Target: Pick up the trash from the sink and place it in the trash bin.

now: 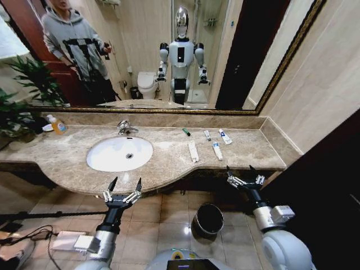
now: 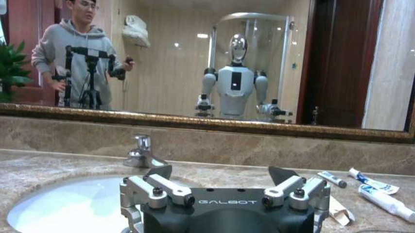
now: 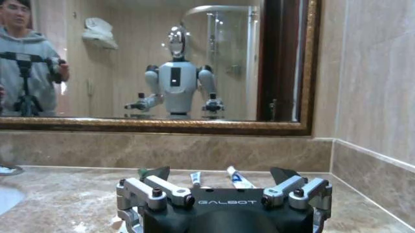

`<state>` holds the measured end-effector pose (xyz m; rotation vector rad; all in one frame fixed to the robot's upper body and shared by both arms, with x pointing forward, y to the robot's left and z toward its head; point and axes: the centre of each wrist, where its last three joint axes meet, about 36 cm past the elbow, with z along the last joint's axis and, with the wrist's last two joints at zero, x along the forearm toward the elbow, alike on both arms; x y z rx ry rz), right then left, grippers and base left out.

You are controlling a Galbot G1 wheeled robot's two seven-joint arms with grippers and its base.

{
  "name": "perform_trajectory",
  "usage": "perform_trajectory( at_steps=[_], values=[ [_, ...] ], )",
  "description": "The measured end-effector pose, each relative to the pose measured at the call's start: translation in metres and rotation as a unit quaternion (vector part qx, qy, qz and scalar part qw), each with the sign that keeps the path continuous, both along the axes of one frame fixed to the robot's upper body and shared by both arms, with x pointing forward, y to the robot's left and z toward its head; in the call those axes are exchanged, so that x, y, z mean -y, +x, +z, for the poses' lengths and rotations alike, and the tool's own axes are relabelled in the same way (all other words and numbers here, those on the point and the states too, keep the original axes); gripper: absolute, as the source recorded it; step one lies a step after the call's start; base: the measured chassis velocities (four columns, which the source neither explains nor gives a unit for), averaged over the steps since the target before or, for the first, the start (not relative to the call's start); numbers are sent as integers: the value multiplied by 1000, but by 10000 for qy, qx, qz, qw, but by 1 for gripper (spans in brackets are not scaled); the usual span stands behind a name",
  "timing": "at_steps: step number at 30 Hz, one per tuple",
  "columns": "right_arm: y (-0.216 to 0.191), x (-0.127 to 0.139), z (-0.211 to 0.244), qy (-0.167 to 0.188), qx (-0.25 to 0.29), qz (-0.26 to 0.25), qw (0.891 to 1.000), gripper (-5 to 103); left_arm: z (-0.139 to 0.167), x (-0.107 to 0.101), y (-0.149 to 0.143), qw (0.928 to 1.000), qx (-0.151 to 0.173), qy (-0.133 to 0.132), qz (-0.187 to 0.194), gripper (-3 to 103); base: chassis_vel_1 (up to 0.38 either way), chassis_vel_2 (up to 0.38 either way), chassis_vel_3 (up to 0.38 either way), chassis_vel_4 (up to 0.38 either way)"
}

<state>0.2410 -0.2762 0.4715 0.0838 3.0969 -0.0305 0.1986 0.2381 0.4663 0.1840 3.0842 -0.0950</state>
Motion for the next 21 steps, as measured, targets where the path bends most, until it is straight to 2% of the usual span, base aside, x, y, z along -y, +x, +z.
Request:
perform_trajectory(
  at_steps=[11, 21],
  values=[
    [-13, 1, -8, 4, 81, -198, 9998, 100, 0, 0, 0, 10000, 0, 0, 0, 100, 0, 0, 0, 0],
    [-11, -5, -8, 73, 125, -129, 9998, 100, 0, 0, 0, 10000, 0, 0, 0, 100, 0, 0, 0, 0]
  ],
)
